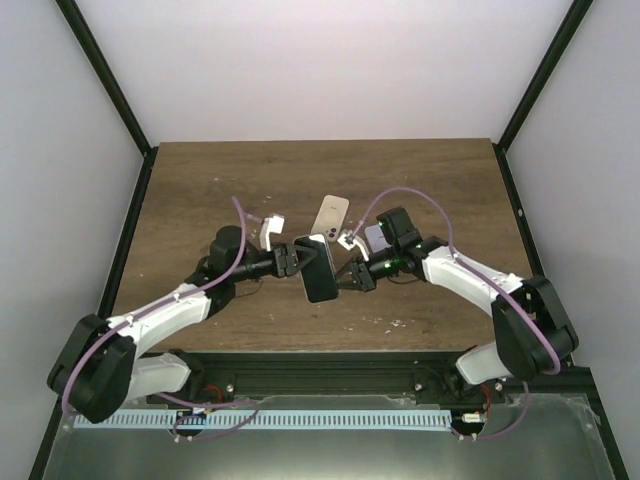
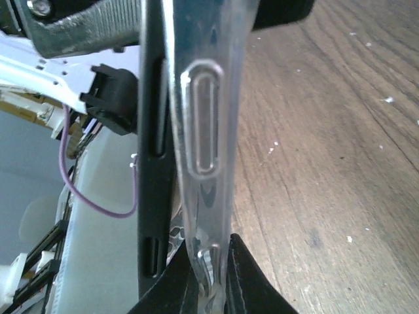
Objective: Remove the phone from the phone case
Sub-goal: Remove the phone case from the phone.
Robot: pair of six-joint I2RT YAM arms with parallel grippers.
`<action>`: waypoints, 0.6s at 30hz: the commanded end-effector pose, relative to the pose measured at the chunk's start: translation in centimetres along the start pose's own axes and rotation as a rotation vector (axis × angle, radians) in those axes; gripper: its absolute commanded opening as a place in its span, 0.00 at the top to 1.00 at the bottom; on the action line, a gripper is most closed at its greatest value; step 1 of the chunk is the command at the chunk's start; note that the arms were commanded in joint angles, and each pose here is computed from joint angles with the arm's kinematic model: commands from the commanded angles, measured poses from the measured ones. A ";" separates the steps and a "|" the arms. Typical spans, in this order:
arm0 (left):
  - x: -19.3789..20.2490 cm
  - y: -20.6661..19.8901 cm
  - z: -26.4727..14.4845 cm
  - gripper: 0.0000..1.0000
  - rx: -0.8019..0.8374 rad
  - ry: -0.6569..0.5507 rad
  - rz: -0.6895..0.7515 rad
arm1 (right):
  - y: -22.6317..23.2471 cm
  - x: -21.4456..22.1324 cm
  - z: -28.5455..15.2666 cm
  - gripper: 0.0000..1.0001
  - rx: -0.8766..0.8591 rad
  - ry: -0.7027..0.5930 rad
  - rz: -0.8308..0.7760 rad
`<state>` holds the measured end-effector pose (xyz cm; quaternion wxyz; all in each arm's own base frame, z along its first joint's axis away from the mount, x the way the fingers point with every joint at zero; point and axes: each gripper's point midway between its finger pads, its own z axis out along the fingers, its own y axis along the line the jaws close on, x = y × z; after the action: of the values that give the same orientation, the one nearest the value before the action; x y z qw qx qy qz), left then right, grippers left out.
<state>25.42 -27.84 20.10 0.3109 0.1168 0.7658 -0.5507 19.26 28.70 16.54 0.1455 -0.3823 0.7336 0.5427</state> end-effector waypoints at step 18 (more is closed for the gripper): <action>2.2 6.6 -10.3 0.48 -0.562 -0.244 0.053 | -9.9 1.1 1.8 0.99 0.325 0.161 0.211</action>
<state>24.35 -17.60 15.91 0.4256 -0.0344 0.8323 -0.3534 22.54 28.23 7.79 0.0615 -0.3211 0.8395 0.4340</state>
